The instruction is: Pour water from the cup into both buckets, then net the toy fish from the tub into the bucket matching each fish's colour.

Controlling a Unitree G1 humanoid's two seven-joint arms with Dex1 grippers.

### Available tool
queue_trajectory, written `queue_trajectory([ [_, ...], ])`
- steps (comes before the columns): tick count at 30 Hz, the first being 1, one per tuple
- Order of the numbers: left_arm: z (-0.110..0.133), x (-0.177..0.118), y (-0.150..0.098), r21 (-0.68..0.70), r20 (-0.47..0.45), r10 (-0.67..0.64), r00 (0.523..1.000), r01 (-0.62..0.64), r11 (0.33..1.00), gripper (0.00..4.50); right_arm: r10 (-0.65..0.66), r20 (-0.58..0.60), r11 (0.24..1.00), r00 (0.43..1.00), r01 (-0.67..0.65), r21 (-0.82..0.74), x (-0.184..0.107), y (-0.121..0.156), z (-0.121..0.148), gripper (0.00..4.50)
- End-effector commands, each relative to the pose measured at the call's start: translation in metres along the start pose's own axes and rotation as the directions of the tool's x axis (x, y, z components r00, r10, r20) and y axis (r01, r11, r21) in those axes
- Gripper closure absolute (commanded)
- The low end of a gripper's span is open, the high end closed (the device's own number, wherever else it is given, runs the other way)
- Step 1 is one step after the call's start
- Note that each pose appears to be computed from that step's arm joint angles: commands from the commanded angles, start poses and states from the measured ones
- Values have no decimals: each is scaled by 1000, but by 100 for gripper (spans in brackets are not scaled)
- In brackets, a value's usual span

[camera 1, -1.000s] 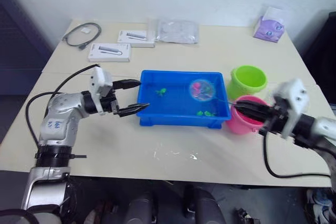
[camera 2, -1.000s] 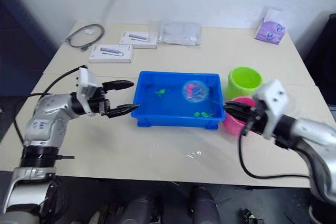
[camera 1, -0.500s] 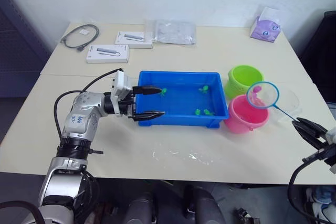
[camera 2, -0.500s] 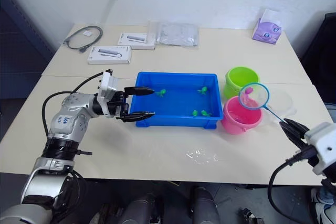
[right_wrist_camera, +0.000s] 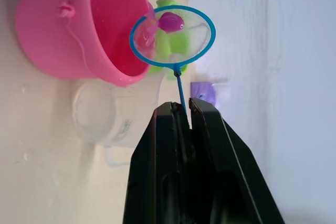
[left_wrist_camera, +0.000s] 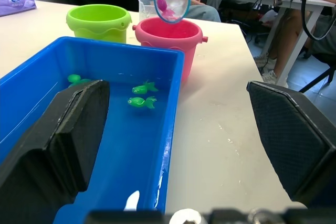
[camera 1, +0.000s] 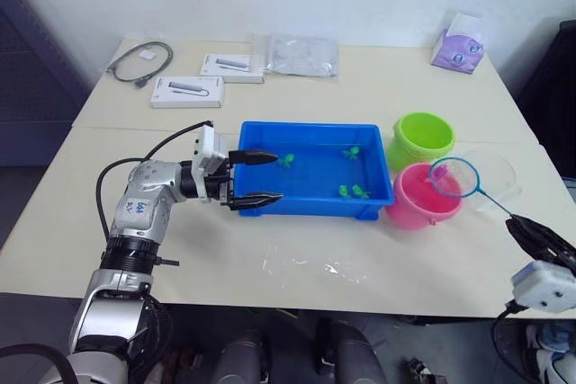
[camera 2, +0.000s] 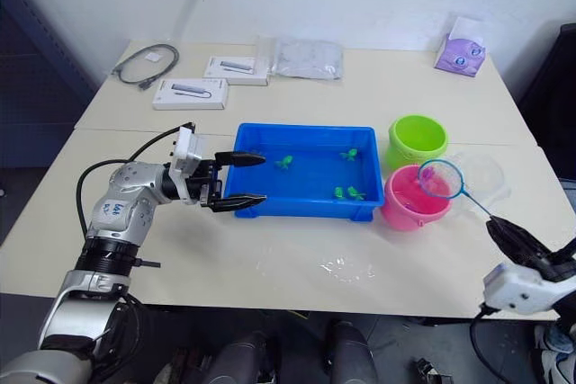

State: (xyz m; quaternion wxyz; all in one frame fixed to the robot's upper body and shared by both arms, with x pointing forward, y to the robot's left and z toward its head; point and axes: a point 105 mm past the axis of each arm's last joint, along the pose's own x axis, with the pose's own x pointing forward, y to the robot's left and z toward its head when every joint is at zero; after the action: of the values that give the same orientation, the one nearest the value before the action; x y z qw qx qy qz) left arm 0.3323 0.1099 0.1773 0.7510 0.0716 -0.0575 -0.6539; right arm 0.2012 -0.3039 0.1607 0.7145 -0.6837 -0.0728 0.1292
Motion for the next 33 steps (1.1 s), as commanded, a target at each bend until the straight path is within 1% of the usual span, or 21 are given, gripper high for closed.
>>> queue_trajectory([
  [1, 4, -2, 2, 21, 19, 15, 1000, -15, 1000, 1, -62, 15, 992, 998, 63, -108, -5, -11, -2, 450],
  [3, 3, -2, 2, 19, 21, 14, 1000, -14, 1000, 1, -52, -30, 987, 998, 47, -155, -5, -6, -14, 450],
  [5, 3, -1, 2, 20, 22, 12, 1000, -12, 1000, 1, -83, -39, 971, 996, 72, -227, -4, -10, -20, 450],
  [8, 3, 0, 2, 23, 25, 12, 1000, -13, 1000, 1, -98, -13, 959, 995, 91, -267, -3, -12, -21, 450],
  [10, 3, 0, 2, 26, 27, 13, 1000, -14, 1000, 1, -119, 25, 948, 993, 121, -295, -2, -16, -17, 450],
  [12, 4, 0, 3, 30, 28, 16, 999, -17, 999, 1, -127, 30, 942, 991, 130, -308, -2, -21, -19, 450],
  [15, 4, 0, 3, 31, 28, 18, 999, -19, 999, 1, -121, 40, 940, 992, 127, -315, 1, -26, -17, 450],
  [19, 4, 1, 3, 32, 29, 20, 999, -21, 999, 1, -88, 69, 943, 994, 105, -316, 5, -21, -7, 450],
  [21, 5, 1, 3, 32, 34, 23, 999, -24, 999, 1, -78, 41, 945, 996, 87, -315, 4, -17, -10, 450],
  [23, 5, 2, 2, 32, 34, 21, 999, -22, 999, 1, -51, 47, 947, 998, 63, -314, 5, -10, -6, 450],
  [25, 4, 3, 2, 33, 30, 16, 999, -17, 999, 1, -58, 74, 940, 996, 80, -331, 7, -11, 0, 450],
  [27, 5, 4, 1, 36, 32, 12, 999, -13, 999, 1, -110, 42, 928, 993, 118, -353, 7, -23, -7, 450],
  [29, 5, 6, 0, 37, 35, 3, 999, -4, 999, 1, -124, 20, 928, 992, 123, -351, 10, -25, -12, 450],
  [31, 5, 10, -4, 36, 43, -17, 999, 16, 999, 1, -51, 96, 941, 994, 80, -329, 16, -7, 5, 450],
  [32, 6, 12, -5, 38, 46, -27, 999, 26, 999, 1, -38, 118, 946, 992, 74, -317, 17, -3, 9, 450],
  [33, 6, 13, -6, 43, 46, -34, 998, 32, 999, 1, -46, 117, 944, 992, 82, -320, 17, -5, 9, 450],
])
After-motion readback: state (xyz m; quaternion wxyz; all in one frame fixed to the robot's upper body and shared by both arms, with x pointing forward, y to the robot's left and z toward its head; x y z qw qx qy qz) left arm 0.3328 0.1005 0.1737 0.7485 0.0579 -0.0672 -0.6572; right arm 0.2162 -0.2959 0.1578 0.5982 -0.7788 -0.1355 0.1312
